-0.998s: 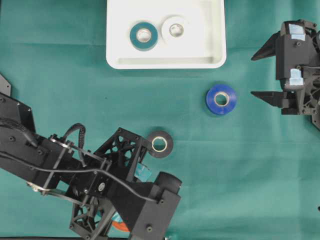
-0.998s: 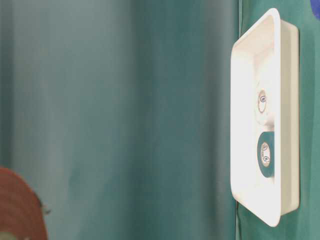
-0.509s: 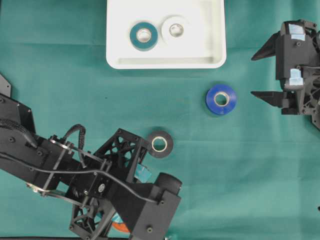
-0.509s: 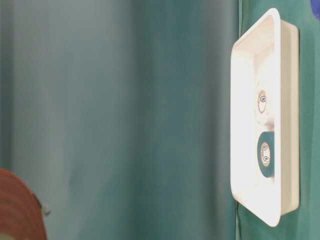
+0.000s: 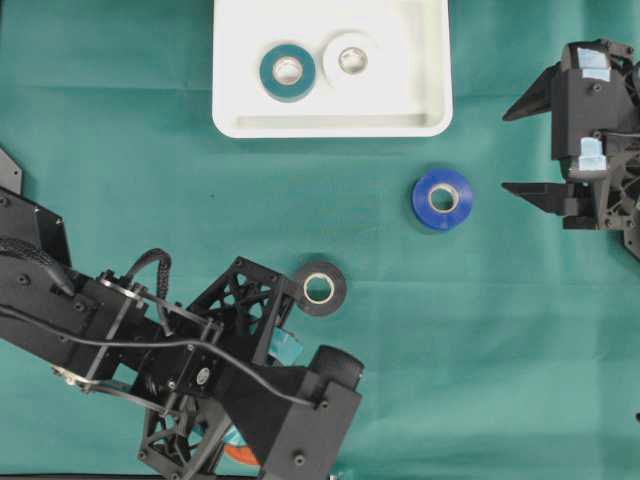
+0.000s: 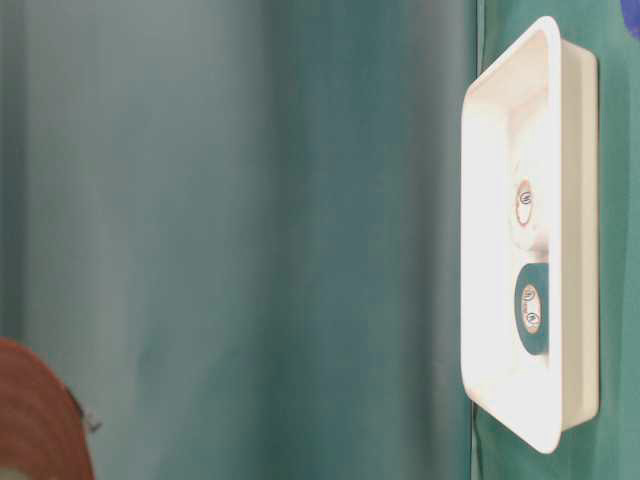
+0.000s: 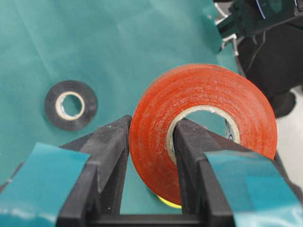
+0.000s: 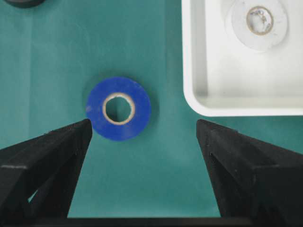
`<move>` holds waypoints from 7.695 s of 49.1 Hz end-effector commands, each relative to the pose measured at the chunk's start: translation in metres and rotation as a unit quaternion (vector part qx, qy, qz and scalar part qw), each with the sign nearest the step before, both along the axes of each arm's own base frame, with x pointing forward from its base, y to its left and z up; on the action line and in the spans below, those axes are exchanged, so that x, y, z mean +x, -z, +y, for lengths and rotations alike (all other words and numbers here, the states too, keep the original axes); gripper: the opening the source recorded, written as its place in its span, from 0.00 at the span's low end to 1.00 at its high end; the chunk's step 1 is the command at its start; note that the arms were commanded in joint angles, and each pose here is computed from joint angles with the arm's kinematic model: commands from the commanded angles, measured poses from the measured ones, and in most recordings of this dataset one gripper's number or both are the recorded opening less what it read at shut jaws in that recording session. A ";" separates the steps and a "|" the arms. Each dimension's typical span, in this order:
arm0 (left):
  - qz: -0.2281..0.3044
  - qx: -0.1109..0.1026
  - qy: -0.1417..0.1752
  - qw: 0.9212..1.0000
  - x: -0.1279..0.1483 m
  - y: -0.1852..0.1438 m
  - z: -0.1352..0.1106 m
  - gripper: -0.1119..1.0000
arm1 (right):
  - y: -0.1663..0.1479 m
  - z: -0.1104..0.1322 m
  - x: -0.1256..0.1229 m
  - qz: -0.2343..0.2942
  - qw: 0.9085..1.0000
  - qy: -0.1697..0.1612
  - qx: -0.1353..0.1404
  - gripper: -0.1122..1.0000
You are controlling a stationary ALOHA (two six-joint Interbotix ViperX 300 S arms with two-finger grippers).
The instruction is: Pick up the tape from a random location and place it into the white case.
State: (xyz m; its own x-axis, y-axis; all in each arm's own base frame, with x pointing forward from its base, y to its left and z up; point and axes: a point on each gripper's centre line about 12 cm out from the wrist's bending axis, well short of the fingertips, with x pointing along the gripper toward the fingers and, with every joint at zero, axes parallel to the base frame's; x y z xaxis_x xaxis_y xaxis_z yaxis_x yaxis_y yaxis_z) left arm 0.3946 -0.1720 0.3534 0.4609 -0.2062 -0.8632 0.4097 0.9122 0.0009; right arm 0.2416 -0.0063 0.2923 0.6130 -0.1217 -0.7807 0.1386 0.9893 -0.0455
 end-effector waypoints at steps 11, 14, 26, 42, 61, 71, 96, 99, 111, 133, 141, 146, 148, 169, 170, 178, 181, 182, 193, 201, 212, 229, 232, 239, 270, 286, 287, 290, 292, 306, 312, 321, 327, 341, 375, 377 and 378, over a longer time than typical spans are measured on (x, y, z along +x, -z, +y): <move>-0.028 -0.009 -0.018 0.999 -0.001 -0.023 0.017 0.31 | -0.007 0.001 0.001 -0.012 1.000 -0.001 0.001 0.90; -0.029 -0.008 -0.029 0.999 0.001 -0.023 0.026 0.31 | -0.007 0.001 0.001 -0.012 1.000 -0.001 0.001 0.90; -0.026 -0.006 -0.083 0.996 0.008 -0.022 0.072 0.31 | -0.007 0.000 0.001 -0.012 1.000 -0.001 0.001 0.90; -0.022 -0.001 -0.166 0.986 0.007 -0.023 0.143 0.31 | -0.008 0.001 0.001 -0.014 1.000 -0.002 0.001 0.90; -0.001 0.006 -0.269 0.963 -0.005 -0.023 0.229 0.31 | -0.008 0.000 0.001 -0.014 1.000 -0.001 0.000 0.90; 0.015 0.009 -0.307 0.952 -0.015 -0.022 0.261 0.31 | -0.008 0.000 0.001 -0.014 1.000 -0.001 0.000 0.90; 0.018 0.012 -0.322 0.946 -0.022 -0.021 0.277 0.31 | -0.007 0.000 0.001 -0.012 1.000 -0.001 -0.001 0.90; 0.020 0.012 -0.322 0.946 -0.024 -0.020 0.276 0.31 | -0.007 0.000 0.001 -0.012 1.000 -0.002 -0.001 0.90; 0.020 0.012 -0.322 0.946 -0.025 -0.019 0.276 0.31 | -0.008 0.000 0.001 -0.013 1.000 -0.002 -0.001 0.90; 0.028 0.014 -0.341 0.939 -0.022 0.036 0.295 0.31 | -0.008 0.000 0.001 -0.013 1.000 -0.003 -0.003 0.90; 0.025 0.017 -0.349 0.937 -0.024 0.064 0.303 0.31 | -0.008 0.000 0.001 -0.013 1.000 -0.004 -0.003 0.90; 0.035 0.023 -0.343 0.938 -0.025 0.090 0.307 0.31 | -0.008 0.000 0.001 -0.013 1.000 -0.003 -0.004 0.90; 0.041 0.025 -0.341 0.939 -0.026 0.102 0.309 0.31 | -0.007 0.000 0.001 -0.012 1.000 -0.003 -0.005 0.90; 0.068 0.027 -0.343 0.937 -0.029 0.195 0.317 0.31 | -0.007 0.000 0.001 -0.012 1.000 -0.003 -0.006 0.90; 0.068 0.027 -0.343 0.936 -0.030 0.196 0.317 0.31 | -0.006 0.000 0.001 -0.011 1.000 -0.003 -0.006 0.90; 0.060 0.027 -0.347 0.936 -0.029 0.196 0.320 0.31 | -0.007 -0.001 0.001 -0.012 1.000 -0.003 -0.006 0.90; 0.059 0.027 -0.348 0.935 -0.029 0.196 0.321 0.31 | -0.007 -0.001 0.001 -0.012 1.000 -0.003 -0.006 0.90; 0.058 0.027 -0.349 0.935 -0.029 0.196 0.322 0.31 | -0.007 -0.001 0.001 -0.012 1.000 -0.003 -0.006 0.90; 0.056 0.025 -0.355 0.933 -0.030 0.196 0.325 0.31 | -0.006 -0.001 0.001 -0.011 1.000 -0.003 -0.007 0.90; 0.053 0.025 -0.355 0.933 -0.030 0.195 0.326 0.31 | -0.006 -0.001 0.001 -0.011 1.000 -0.004 -0.010 0.90; 0.054 0.023 -0.358 0.932 -0.030 0.196 0.325 0.38 | -0.006 -0.001 0.001 -0.011 1.000 -0.004 -0.010 0.90; 0.050 0.021 -0.362 0.931 -0.031 0.192 0.326 1.00 | -0.006 -0.001 0.001 -0.011 1.000 -0.003 -0.010 0.90; 0.048 0.021 -0.362 0.931 -0.031 0.191 0.326 1.00 | -0.006 -0.001 0.001 -0.011 1.000 -0.002 -0.009 0.90; 0.047 0.021 -0.362 0.931 -0.031 0.190 0.326 1.00 | -0.006 -0.001 0.001 -0.011 1.000 -0.003 -0.010 0.90; 0.035 0.022 -0.355 0.934 -0.033 0.133 0.319 1.00 | -0.007 -0.001 0.001 -0.012 1.000 -0.004 -0.010 0.90; 0.023 0.022 -0.351 0.936 -0.041 0.078 0.314 1.00 | -0.006 -0.001 0.000 -0.009 1.000 -0.004 -0.011 0.90; 0.020 0.022 -0.350 0.936 -0.041 0.074 0.313 1.00 | -0.007 -0.001 0.001 -0.010 1.000 -0.004 -0.012 0.90; 0.006 0.023 -0.348 0.937 -0.043 0.057 0.309 1.00 | -0.006 -0.001 0.000 -0.008 1.000 -0.004 -0.011 0.90; 0.000 0.023 -0.346 0.938 -0.044 0.049 0.307 1.00 | -0.007 -0.001 0.000 -0.009 1.000 -0.004 -0.011 0.90; 0.002 0.022 -0.340 0.940 -0.053 0.026 0.299 1.00 | -0.006 -0.001 0.000 -0.007 1.000 -0.004 -0.011 0.90; 0.002 0.022 -0.340 0.940 -0.052 0.026 0.298 1.00 | -0.006 -0.001 0.000 -0.008 1.000 -0.004 -0.011 0.90; 0.001 0.022 -0.340 0.940 -0.052 0.026 0.299 1.00 | -0.006 -0.001 0.000 -0.008 1.000 -0.004 -0.011 0.90; 0.000 0.022 -0.339 0.941 -0.052 0.026 0.298 1.00 | -0.006 -0.001 0.000 -0.008 1.000 -0.004 -0.011 0.90; 0.001 0.022 -0.310 0.951 -0.046 0.027 0.275 1.00 | -0.006 -0.001 0.000 -0.008 1.000 -0.003 -0.011 0.90; -0.004 -0.003 -0.263 0.965 -0.033 0.031 0.212 1.00 | -0.006 -0.001 0.000 -0.009 1.000 -0.004 -0.011 0.90; -0.005 -0.003 -0.263 0.965 -0.032 0.031 0.212 1.00 | -0.006 -0.001 0.000 -0.008 1.000 -0.004 -0.011 0.90; -0.006 -0.003 -0.263 0.965 -0.032 0.031 0.212 1.00 | -0.006 -0.001 0.001 -0.010 1.000 -0.004 -0.011 0.90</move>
State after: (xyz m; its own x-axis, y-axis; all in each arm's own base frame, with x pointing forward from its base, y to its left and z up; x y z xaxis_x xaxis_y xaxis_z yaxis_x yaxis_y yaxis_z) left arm 0.3653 0.0415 0.3084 0.4725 0.0526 -0.8797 -0.1107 0.9939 -0.0001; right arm 0.2409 -0.0075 0.2925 0.6102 -0.1332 -0.7810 0.1324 0.9891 -0.0652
